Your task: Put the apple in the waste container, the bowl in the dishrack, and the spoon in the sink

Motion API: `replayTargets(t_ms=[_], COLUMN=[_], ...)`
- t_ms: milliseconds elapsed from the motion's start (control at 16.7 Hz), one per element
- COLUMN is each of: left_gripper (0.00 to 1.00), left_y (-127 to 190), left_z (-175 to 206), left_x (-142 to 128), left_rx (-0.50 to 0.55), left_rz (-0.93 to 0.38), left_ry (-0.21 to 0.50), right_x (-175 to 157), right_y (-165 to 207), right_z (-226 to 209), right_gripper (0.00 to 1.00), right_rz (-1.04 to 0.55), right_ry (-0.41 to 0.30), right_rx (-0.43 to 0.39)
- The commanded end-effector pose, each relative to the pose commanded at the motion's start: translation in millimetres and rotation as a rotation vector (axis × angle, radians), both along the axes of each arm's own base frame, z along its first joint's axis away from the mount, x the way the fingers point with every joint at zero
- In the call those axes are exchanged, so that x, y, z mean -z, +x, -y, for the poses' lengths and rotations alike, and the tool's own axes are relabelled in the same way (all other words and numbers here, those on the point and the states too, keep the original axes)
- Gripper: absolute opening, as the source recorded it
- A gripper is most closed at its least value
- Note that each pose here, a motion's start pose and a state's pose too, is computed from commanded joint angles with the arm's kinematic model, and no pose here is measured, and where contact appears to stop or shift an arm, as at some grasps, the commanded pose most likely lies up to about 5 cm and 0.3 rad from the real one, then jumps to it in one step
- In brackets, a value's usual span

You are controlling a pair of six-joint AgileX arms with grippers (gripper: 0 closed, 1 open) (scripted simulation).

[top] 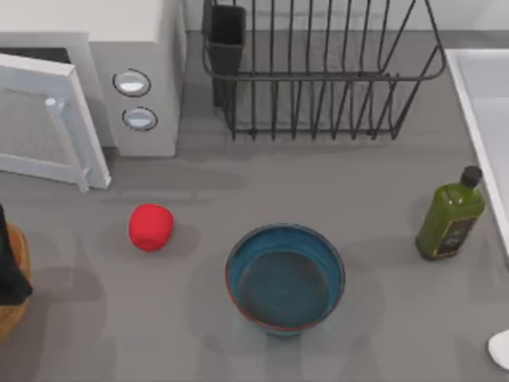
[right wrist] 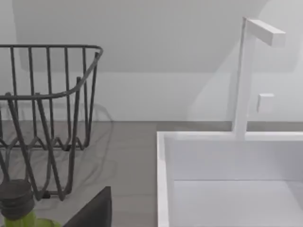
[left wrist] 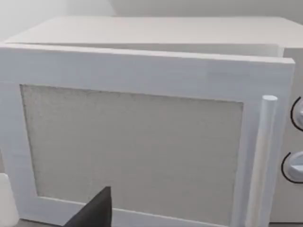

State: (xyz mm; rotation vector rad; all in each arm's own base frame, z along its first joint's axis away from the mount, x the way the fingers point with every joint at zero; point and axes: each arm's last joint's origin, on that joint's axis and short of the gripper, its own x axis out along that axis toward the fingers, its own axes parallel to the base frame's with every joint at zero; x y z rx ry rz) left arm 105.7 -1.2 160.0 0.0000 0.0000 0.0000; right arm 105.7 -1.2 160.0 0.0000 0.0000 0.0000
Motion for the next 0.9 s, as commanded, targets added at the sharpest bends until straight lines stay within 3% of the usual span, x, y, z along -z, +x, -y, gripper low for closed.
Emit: replayTargets(t_ms=[240,420,660,900], left_gripper=[1.00,1.00,1.00,1.00], left_y=[1,4,23,62], left_z=[1,7,20,43], left_x=[-4,-18,-47,-72], left_rx=[0.013,0.060,0.152,0.235], left_rz=[-0.025,-0.127,-0.364,-0.669], left_ry=[0.001,0.007,0.023,0.048], right_x=[0,0,0,0], right_y=[0,0,0,0], right_z=[0,0,0,0], right_gripper=[1.00,1.00,1.00,1.00], right_rz=[0.000,0.000,0.000,0.000], right_ry=[0.000,0.000,0.000,0.000], right_rx=[0.000,0.000,0.000,0.000])
